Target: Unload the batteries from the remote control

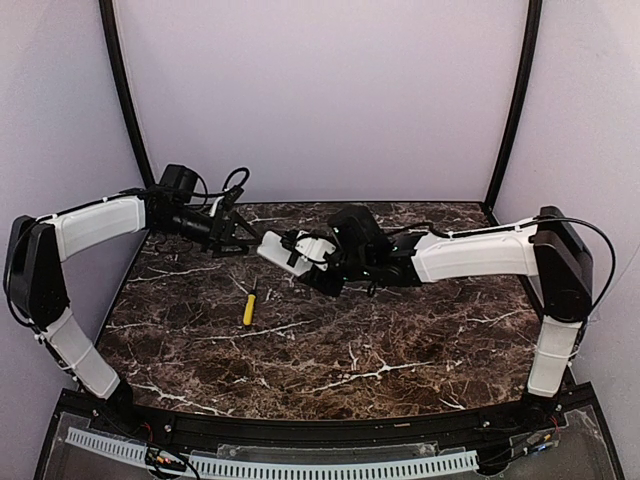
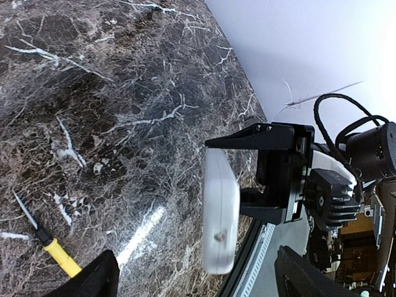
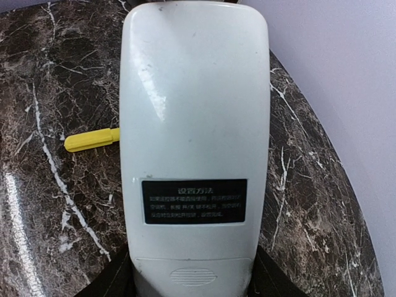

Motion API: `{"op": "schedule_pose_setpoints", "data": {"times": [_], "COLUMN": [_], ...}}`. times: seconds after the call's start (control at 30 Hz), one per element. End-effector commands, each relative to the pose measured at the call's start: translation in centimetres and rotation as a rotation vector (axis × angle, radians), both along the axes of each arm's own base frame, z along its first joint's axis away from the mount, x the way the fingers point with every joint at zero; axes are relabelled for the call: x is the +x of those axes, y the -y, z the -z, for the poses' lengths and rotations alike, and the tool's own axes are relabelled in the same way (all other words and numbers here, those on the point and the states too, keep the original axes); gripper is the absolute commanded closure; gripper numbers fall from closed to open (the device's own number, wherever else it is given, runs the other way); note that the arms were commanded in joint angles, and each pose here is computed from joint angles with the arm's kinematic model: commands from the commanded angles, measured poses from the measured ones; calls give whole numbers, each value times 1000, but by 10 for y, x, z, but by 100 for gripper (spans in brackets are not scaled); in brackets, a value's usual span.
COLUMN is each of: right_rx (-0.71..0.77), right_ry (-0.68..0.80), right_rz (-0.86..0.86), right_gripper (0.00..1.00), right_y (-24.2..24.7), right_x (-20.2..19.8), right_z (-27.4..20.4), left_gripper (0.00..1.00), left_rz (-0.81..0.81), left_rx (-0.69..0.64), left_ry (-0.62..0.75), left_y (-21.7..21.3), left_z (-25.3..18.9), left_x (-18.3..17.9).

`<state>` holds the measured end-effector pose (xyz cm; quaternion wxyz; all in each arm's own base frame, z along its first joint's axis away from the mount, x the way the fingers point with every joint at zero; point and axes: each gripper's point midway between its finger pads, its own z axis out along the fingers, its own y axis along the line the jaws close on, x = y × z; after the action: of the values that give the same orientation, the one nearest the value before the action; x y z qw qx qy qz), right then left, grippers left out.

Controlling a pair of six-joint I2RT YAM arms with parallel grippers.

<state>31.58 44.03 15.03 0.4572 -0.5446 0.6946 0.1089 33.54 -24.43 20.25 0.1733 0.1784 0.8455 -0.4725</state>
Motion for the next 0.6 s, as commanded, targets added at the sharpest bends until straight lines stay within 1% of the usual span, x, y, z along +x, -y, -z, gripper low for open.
{"op": "schedule_pose_setpoints", "data": {"times": [0.0, 0.2, 0.27, 0.4, 0.57], "right_rx": [96, 112, 112, 104, 92], "right_ry": [21, 36, 40, 50, 66], "right_rz": [-106, -159, -166, -164, -152], "right_gripper": [59, 59, 59, 59, 60], "right_y": [-11, -20, -23, -27, -32], "right_x": [-16, -26, -28, -27, -24], "right_z": [-34, -44, -45, -44, -44], "left_gripper": [13, 20, 26, 33, 34], "left_rz": [52, 64, 73, 89, 110], "left_rx": [-70, -79, -82, -88, -102], "left_ry": [0, -35, -48, -67, -81], "left_y": [16, 23, 25, 30, 34], "left_z": [-12, -2, 0, 3, 4], "left_x": [-1, -3, -5, -9, -13]}}
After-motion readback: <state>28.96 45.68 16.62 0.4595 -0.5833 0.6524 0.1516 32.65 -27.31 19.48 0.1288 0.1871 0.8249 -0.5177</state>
